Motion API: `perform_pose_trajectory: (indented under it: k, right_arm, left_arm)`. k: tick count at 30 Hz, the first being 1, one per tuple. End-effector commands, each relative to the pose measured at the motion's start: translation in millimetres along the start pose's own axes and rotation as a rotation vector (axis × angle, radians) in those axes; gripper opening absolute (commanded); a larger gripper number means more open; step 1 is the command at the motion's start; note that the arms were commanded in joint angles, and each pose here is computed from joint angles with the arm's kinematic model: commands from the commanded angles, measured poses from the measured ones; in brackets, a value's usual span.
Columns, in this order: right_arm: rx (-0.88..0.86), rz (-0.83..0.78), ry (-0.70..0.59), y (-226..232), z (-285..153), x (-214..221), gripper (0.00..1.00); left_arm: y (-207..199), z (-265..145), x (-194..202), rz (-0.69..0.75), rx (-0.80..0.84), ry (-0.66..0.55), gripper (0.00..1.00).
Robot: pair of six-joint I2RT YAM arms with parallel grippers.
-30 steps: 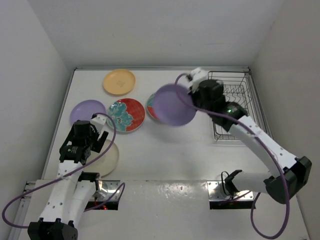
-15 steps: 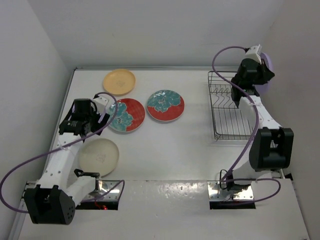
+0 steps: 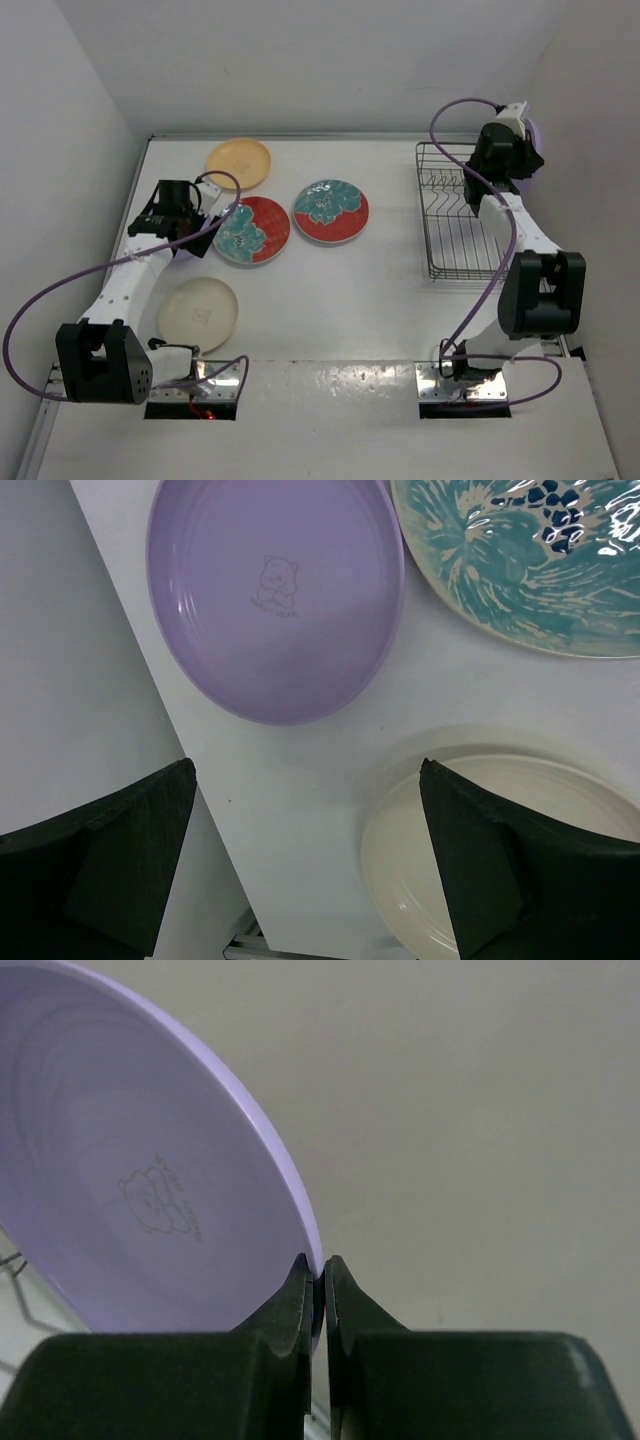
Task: Load the plates into the dish rack
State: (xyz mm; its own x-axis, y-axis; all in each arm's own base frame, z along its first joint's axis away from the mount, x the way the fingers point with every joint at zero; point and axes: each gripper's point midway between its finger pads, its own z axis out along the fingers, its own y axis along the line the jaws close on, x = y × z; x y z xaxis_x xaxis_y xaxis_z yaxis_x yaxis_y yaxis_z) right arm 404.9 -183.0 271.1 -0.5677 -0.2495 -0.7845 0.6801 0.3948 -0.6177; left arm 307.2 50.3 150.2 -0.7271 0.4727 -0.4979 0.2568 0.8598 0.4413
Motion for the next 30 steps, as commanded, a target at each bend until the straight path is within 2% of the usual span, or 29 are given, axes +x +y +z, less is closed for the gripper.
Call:
perform_pose_trajectory:
  k: [1,7,19,23,30]
  right_arm:
    - [-0.069,0.220,0.011,-10,-12,-3,0.00]
    - [-0.057,0.133,0.025,-6,-13,19,0.00]
    - [0.009,0.075,0.051,12,-3,44,0.00]
    - [0.072,0.131,-0.022,-11,-6,19,0.00]
    - [0.083,0.180,-0.104,-36,-6,-20,0.00]
  left_arm:
    - [9,-5,-11,-0.011,-0.037,-0.025,0.99]
    - [10,-5,-10,-0.011,-0.045,-0.020,0.99]
    - [9,-5,-8,-0.009,-0.041,-0.013,0.99]
    - [12,-5,-10,-0.009,-0.049,-0.008,0.99]
    - [12,-4,-12,-0.009,-0.049,-0.008,0.99]
